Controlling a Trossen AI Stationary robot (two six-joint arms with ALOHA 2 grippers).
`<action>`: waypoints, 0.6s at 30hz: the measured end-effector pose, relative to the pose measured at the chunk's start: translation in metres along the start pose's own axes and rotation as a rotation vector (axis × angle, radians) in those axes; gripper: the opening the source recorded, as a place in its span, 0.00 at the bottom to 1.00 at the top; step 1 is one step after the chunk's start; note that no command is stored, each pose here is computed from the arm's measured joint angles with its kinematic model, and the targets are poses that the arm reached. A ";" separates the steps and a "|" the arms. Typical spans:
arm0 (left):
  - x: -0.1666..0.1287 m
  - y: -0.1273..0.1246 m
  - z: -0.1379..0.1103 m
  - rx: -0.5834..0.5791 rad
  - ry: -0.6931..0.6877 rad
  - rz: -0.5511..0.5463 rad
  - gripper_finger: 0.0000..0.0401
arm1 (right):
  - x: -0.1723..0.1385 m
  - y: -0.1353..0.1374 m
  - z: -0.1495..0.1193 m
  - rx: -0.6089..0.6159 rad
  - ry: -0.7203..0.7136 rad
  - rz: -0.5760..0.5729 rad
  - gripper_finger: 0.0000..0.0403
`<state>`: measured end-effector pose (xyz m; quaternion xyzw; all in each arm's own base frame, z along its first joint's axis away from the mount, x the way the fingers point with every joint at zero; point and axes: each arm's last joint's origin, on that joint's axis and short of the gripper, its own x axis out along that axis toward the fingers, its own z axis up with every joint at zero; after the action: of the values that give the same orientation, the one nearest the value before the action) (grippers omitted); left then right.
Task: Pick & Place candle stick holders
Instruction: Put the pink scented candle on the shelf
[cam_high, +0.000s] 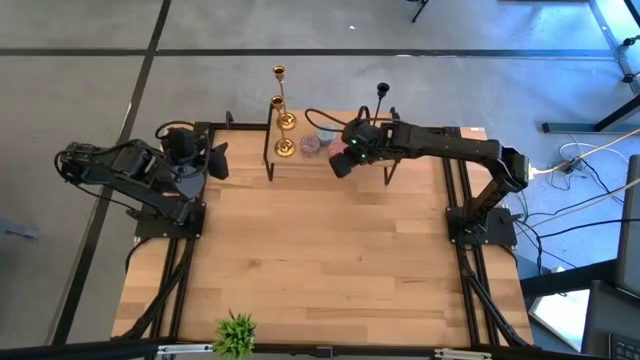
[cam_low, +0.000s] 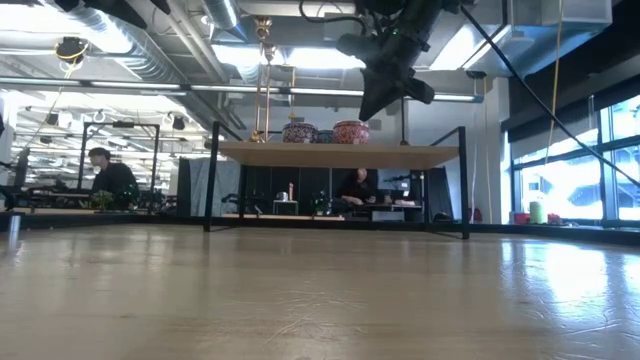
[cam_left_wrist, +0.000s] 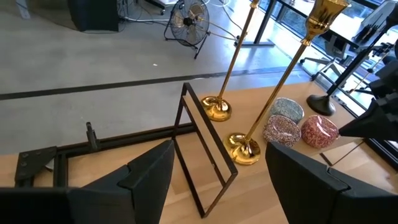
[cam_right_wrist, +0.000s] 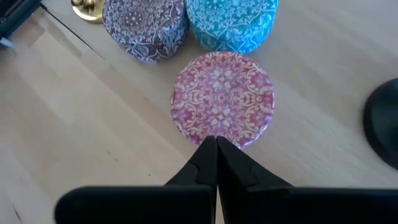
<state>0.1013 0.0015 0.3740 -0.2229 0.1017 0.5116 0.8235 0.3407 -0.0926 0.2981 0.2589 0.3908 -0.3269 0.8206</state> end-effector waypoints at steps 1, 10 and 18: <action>0.000 0.000 0.000 0.002 0.000 0.001 0.63 | 0.000 0.000 0.000 0.001 -0.003 0.001 0.00; 0.001 -0.003 -0.002 0.012 0.002 0.005 0.63 | 0.010 0.004 -0.004 0.001 0.035 0.006 0.00; 0.001 -0.003 -0.002 0.011 0.003 0.006 0.63 | 0.009 0.010 -0.008 -0.011 0.037 0.014 0.00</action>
<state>0.1049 0.0006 0.3729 -0.2188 0.1062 0.5131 0.8232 0.3484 -0.0838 0.2885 0.2631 0.4060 -0.3143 0.8168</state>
